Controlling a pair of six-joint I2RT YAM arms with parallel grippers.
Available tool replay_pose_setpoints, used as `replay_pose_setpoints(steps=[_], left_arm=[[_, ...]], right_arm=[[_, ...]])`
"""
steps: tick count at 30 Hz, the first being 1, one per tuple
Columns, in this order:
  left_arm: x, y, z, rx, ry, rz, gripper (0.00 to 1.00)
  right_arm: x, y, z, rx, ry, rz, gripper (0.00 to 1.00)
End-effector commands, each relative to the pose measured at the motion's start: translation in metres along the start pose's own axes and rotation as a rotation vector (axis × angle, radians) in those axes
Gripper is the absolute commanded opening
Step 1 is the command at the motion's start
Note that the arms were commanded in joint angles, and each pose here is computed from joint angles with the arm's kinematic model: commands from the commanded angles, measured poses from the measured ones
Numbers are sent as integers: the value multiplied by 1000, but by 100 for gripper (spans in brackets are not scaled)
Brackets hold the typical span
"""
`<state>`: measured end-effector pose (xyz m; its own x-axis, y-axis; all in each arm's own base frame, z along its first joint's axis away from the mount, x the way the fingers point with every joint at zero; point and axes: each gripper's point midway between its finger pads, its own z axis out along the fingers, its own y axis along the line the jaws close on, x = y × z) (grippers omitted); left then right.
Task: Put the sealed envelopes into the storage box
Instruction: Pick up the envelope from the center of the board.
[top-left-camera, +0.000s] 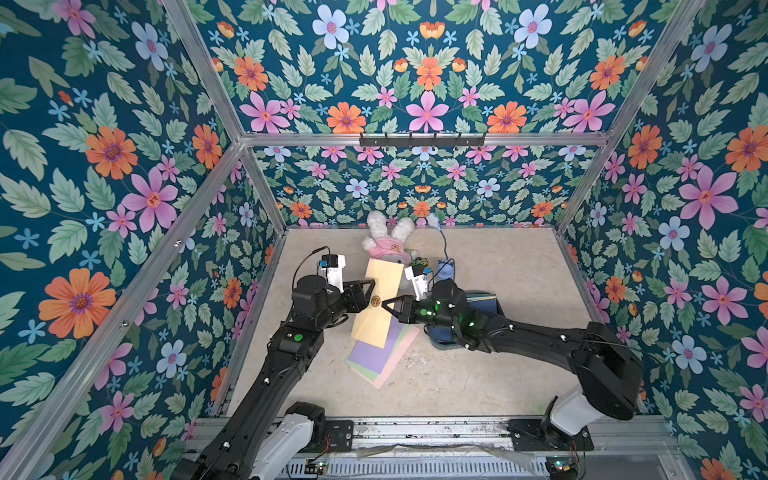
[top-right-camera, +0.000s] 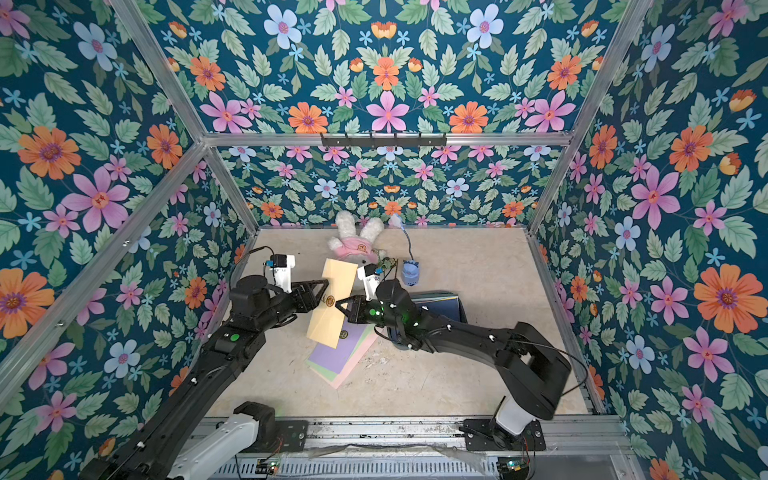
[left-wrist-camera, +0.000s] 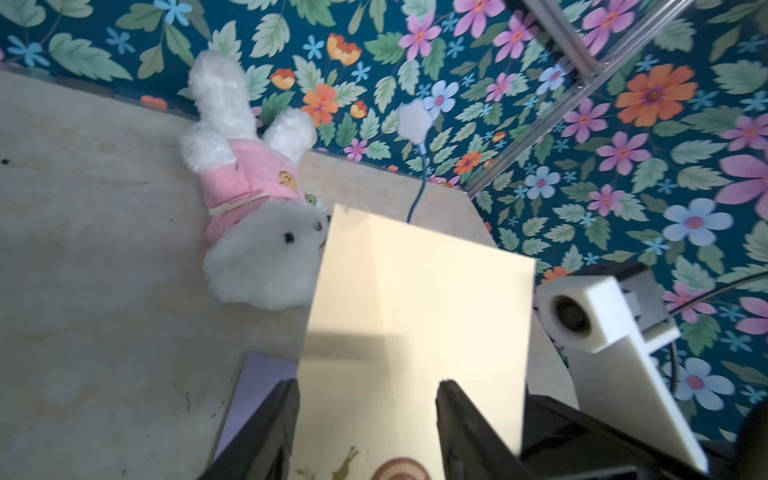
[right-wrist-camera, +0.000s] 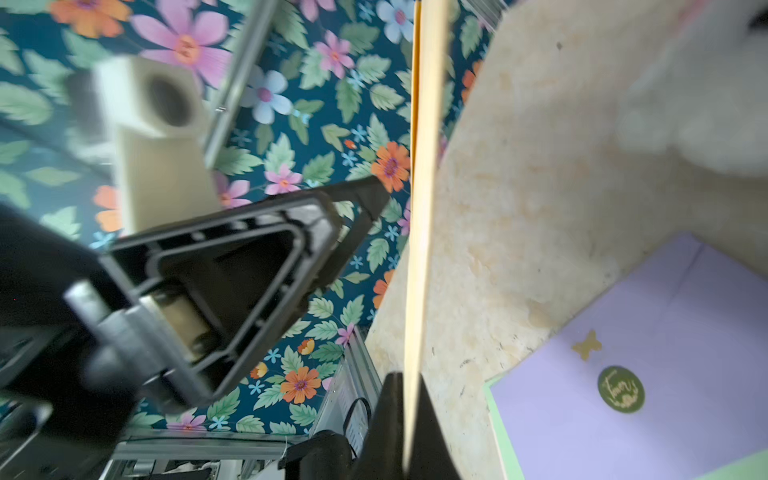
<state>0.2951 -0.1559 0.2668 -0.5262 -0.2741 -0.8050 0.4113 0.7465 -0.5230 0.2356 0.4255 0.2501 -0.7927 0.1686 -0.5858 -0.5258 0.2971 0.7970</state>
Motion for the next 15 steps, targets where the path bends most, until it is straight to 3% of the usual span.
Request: replay_pose_setpoints(steps=[1, 9, 15], left_arm=[[-5, -42, -9, 213, 12, 37, 60], [-3, -96, -31, 519, 65, 76, 60], [1, -119, -49, 669, 83, 80, 49]], right_arm=[[-27, 39, -29, -135, -160, -185, 0], [-32, 75, -80, -255, -256, -272, 0], [-29, 82, -85, -285, -238, -299, 0]])
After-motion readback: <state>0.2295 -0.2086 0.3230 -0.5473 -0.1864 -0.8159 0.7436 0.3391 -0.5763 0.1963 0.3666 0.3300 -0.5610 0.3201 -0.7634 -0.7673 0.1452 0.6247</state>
